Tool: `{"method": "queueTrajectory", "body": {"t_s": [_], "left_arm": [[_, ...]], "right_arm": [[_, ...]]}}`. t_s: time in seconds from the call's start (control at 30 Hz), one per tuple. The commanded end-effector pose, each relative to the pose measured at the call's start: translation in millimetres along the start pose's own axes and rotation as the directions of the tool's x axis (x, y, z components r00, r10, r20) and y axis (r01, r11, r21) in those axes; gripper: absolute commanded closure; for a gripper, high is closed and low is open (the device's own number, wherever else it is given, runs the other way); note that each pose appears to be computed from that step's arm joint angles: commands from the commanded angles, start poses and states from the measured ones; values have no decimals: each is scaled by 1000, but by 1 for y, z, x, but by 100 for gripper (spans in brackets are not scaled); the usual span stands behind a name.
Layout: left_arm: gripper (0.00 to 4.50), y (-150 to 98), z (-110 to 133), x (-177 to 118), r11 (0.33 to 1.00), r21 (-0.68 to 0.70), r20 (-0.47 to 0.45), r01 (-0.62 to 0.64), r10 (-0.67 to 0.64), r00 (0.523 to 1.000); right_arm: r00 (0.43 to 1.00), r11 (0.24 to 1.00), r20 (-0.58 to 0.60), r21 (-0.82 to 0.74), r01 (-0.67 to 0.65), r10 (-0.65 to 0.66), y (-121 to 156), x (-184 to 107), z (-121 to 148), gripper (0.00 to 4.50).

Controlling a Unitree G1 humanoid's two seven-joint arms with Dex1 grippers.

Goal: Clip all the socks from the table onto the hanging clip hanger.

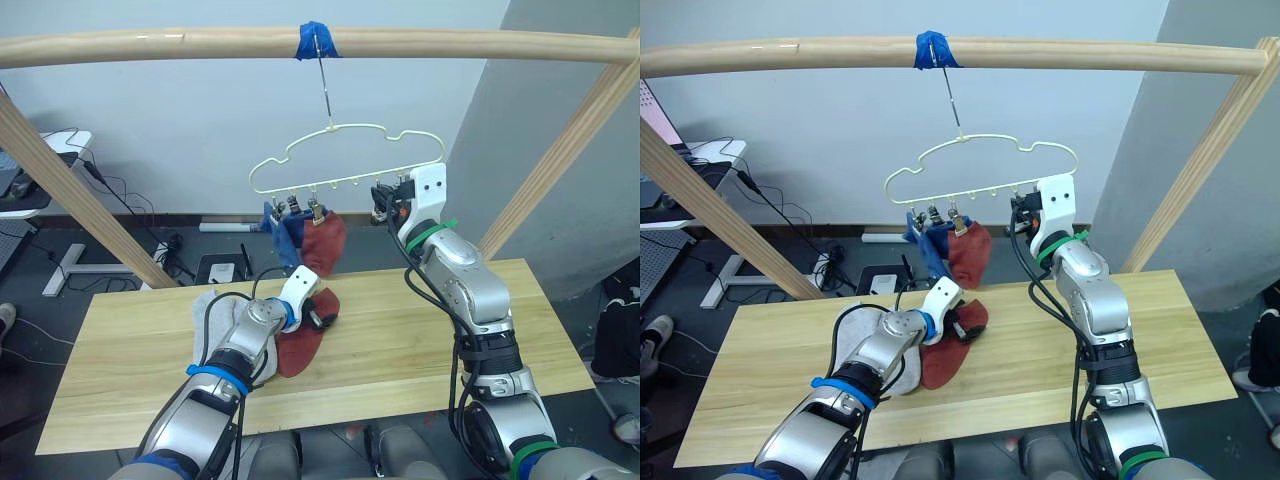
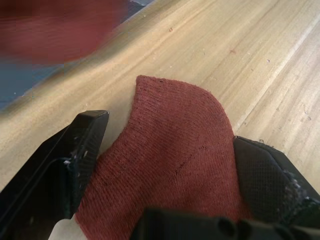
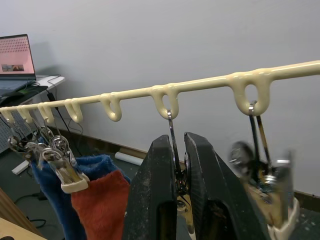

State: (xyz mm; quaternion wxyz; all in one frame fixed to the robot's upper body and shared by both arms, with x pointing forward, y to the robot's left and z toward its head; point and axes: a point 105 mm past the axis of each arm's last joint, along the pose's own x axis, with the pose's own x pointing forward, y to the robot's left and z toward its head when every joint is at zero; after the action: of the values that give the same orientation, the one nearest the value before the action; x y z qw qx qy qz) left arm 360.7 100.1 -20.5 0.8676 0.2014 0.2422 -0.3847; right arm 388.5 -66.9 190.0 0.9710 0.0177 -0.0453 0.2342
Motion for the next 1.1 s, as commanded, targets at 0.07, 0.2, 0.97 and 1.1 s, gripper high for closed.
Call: {"method": "queueTrajectory", "body": {"t_s": [0.07,0.2,0.97,1.1], "left_arm": [[90,-3,-23,-8,998,-50,-62,30,-33,998],[206,-2,-16,-14,997,-66,-10,36,-36,999],[447,-17,142,-69,974,-63,651,216,-124,749],[447,-20,152,-68,974,-60,664,217,-123,738]], "right_arm": [[999,1000,36,3,24,-24,-6,-4,11,448],[999,1000,33,3,16,-16,-4,-3,10,448],[978,861,-87,495,-121,188,7,-10,6,448],[975,826,-93,551,-120,203,11,-12,10,448]]}}
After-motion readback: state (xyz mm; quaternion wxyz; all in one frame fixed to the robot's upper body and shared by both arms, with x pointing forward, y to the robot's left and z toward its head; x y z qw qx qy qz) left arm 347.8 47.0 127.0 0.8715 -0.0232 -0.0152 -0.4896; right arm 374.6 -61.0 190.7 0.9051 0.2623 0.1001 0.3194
